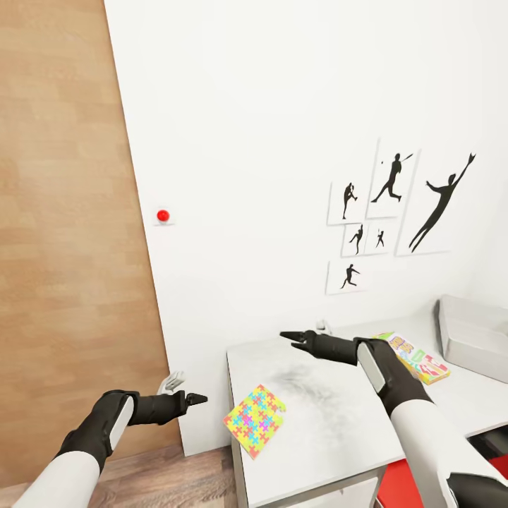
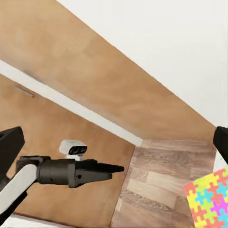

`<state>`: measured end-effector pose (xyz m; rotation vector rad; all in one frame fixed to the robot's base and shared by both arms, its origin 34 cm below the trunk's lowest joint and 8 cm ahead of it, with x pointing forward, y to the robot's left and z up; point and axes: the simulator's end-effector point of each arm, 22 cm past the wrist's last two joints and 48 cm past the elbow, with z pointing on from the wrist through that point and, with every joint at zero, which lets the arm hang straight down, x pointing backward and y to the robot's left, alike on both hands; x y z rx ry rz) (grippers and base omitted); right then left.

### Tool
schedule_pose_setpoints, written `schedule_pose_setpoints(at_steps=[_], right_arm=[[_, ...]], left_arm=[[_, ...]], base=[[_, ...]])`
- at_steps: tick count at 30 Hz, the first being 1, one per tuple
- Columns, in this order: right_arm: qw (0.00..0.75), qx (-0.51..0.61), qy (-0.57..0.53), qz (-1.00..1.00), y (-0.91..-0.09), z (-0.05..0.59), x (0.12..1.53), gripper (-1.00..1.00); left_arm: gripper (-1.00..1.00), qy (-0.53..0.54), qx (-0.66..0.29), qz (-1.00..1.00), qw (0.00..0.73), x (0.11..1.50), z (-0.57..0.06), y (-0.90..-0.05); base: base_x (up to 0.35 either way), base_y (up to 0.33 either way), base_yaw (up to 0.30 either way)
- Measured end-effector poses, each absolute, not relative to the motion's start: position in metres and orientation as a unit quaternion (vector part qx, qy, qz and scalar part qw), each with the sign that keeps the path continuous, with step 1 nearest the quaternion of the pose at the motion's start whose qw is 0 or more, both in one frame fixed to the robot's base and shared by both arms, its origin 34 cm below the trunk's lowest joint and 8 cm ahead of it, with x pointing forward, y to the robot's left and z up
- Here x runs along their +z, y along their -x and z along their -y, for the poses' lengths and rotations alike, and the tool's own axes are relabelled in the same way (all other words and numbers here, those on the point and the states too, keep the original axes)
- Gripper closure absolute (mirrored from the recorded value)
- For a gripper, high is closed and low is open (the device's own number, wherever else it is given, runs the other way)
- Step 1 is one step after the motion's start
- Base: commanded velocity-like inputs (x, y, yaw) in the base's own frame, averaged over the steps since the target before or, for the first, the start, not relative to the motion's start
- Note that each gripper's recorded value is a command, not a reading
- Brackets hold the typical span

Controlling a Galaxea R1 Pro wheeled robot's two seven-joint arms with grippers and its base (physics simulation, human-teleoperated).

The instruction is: Put all the toys in the child's room - the three board games (two on the bed and one on the table), the two jigsaw puzzles on the table, and the tennis ball on the table - inside the toy box on the table in the child's room.

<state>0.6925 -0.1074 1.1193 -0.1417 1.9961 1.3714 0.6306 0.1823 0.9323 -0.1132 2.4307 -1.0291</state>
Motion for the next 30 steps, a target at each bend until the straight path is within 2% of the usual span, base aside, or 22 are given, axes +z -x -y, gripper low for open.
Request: schedule_pose_setpoints(at_steps=[8, 30], right_arm=[[0.350, 0.580, 0.090, -0.730, -0.668, 0.096, 1.140, -1.00], [0.352, 0.595, 0.100, -0.716, -0.668, 0.093, 1.132, -1.00]], left_arm=[[-1.00, 0.041, -0.381, -0.890, 0.248, 0.928, -0.181, -0.634], [-1.00, 0.036, -0.402, -0.881, 0.248, 0.917, -0.175, -0.640]], base=[[0.000, 0.000, 0.000], [0.000, 0.000, 0.000]])
